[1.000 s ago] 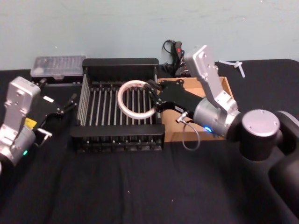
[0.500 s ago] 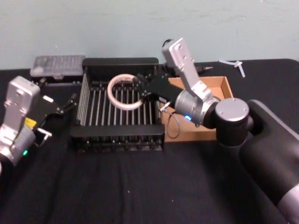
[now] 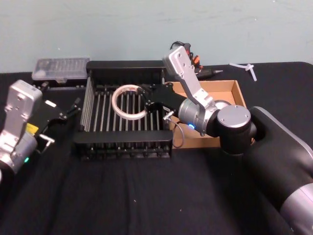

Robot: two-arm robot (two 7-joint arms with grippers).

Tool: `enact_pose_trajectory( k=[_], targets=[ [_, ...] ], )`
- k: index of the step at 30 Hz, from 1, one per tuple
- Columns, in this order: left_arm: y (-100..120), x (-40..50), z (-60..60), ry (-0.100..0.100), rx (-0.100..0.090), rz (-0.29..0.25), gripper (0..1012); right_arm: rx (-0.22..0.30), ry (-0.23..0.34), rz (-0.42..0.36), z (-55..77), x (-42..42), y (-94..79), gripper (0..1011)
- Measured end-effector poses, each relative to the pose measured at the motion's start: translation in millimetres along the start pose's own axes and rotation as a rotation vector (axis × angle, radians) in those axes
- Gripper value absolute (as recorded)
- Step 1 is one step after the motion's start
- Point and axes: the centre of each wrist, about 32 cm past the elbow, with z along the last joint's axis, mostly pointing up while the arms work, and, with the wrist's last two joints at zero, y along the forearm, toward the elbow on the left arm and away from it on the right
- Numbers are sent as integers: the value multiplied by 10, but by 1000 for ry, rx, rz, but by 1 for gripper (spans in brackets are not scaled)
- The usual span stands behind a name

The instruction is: Pick up the white tape and place it into the black box , Pick up the silver tape and place it into the brown box.

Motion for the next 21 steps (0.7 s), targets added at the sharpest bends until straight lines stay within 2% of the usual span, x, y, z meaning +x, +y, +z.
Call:
enact_pose_trajectory(
  k=[9, 15, 21],
  targets=[
    [0, 0, 0, 0, 0, 0, 1001, 1, 2, 1, 2, 4, -3, 111],
    [0, 0, 0, 0, 0, 0, 1001, 2, 3, 2, 3, 6, -4, 268],
    [0, 0, 0, 0, 0, 0, 1001, 2, 4, 2, 1, 7, -6, 486]
  ],
)
